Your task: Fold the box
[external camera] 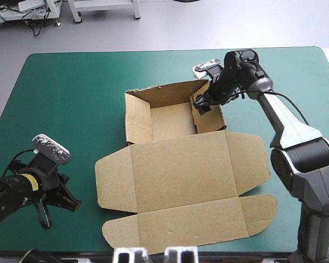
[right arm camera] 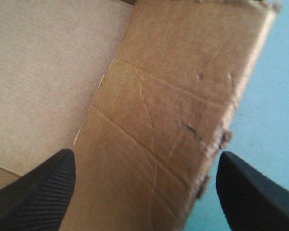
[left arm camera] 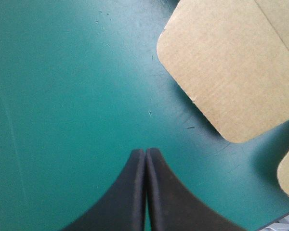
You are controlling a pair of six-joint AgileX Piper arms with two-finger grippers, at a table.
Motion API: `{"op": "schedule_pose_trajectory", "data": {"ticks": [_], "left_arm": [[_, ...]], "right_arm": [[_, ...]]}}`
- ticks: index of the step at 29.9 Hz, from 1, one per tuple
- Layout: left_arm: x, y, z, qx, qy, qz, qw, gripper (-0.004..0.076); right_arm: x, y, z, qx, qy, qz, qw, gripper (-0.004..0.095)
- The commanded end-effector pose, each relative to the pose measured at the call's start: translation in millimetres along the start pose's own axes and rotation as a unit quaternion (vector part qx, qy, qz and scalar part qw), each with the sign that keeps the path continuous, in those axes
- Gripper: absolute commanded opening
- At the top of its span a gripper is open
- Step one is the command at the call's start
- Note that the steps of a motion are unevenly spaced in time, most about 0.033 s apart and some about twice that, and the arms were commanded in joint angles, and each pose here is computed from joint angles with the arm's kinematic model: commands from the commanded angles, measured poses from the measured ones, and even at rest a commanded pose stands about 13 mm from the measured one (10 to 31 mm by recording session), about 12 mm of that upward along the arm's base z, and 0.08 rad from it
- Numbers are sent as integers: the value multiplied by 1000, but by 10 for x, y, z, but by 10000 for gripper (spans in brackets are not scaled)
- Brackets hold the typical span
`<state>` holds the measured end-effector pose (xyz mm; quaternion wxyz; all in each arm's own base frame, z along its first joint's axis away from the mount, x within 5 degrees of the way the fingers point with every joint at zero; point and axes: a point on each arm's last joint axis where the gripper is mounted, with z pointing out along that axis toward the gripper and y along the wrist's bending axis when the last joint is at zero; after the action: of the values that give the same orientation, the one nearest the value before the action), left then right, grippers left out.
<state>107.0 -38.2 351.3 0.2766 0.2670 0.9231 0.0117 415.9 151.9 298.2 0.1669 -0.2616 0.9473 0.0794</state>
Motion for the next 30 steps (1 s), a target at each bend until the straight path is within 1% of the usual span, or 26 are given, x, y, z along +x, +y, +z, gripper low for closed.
{"op": "schedule_pose_trajectory", "data": {"ticks": [1, 4, 6, 8, 10, 13, 15, 20, 22, 24, 26, 30], "left_arm": [[45, 6, -141, -5, -21, -6, 1000, -10], [62, 5, -166, -6, -27, -8, 1000, -10], [70, 5, -171, -6, -26, -18, 999, -10], [71, 5, -171, -6, -25, -19, 999, -10], [73, 3, -170, -5, -24, -17, 1000, -10], [73, 3, -170, -5, -24, -17, 1000, -10], [75, 2, -170, -5, -23, -17, 1000, -10], [81, 2, -170, -4, -20, -17, 1000, -10], [81, 2, -170, -4, -20, -16, 1000, -10], [81, 2, -170, -4, -20, -16, 1000, -10], [83, 1, -170, -4, -18, -16, 1000, -10], [85, 1, -170, -4, -17, -16, 1000, -10]], "right_arm": [[-39, 42, -88, -20, -14, 7, 1000, 702], [-42, 27, 70, -27, 1, 11, 1000, 670], [-41, 19, 114, -27, 6, 11, 1000, 612], [-41, 17, 122, -27, 7, 4, 1000, 484], [-42, 8, 117, -22, 7, 2, 1000, 322], [-44, -11, 107, -11, 7, -6, 1000, 104], [-53, -19, 90, -5, 5, -15, 1000, -10], [-148, -69, -112, 34, -25, -37, 998, -24], [-200, -106, -264, 66, -44, -49, 996, -24], [-239, -173, -437, 108, -61, -58, 991, -24], [-253, -314, -625, 150, -78, -55, 984, -24], [-161, -780, -948, 203, -107, -12, 973, -24]]}}
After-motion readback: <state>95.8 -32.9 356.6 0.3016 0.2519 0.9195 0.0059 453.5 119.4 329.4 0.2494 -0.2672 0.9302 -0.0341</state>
